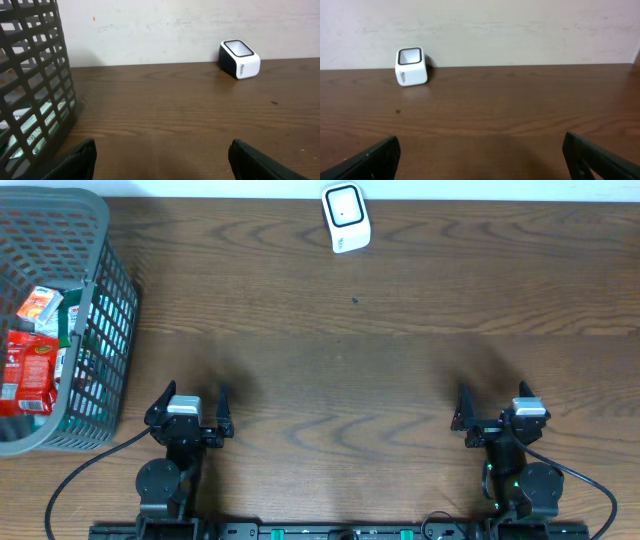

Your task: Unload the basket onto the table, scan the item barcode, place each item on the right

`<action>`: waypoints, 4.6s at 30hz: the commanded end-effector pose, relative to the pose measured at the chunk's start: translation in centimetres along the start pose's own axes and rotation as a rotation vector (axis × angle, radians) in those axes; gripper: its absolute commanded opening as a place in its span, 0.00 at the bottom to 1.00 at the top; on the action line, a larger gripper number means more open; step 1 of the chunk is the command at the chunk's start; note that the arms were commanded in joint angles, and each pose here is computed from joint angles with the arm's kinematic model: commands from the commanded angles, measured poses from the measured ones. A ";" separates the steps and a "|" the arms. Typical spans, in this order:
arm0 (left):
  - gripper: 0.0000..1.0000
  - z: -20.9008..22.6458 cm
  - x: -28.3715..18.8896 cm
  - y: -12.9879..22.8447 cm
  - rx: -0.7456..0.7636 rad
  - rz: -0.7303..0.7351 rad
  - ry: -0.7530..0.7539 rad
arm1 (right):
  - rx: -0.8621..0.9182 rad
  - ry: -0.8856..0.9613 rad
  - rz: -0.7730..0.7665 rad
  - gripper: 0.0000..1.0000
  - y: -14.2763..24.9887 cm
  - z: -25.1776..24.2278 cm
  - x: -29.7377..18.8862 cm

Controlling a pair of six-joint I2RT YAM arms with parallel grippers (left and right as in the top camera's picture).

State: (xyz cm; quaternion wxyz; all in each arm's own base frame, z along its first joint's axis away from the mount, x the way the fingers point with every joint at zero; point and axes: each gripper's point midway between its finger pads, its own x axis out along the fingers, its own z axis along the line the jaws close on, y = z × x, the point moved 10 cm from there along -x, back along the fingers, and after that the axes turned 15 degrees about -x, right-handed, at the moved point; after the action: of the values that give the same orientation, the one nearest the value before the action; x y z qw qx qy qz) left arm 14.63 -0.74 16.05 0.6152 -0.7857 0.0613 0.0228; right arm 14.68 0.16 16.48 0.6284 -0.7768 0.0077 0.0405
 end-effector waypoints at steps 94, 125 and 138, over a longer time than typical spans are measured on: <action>0.85 -3.5 -3.6 -7.0 -0.280 0.094 0.213 | 0.001 0.013 0.009 0.99 0.2 -0.2 0.0; 0.98 -4.2 5.8 -35.1 -0.233 0.474 -0.500 | 0.001 0.013 0.010 0.99 0.2 -0.2 0.0; 0.98 7.1 2.0 -34.5 -0.494 0.462 -0.966 | 0.001 0.013 0.009 0.99 0.2 -0.2 0.0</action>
State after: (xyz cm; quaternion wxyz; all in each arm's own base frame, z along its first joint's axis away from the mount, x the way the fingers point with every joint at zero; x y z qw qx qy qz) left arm 21.48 12.22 48.49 0.3805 -0.7831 -0.0394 0.4904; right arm 14.71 0.14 16.40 0.6284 -0.7767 0.0102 0.0421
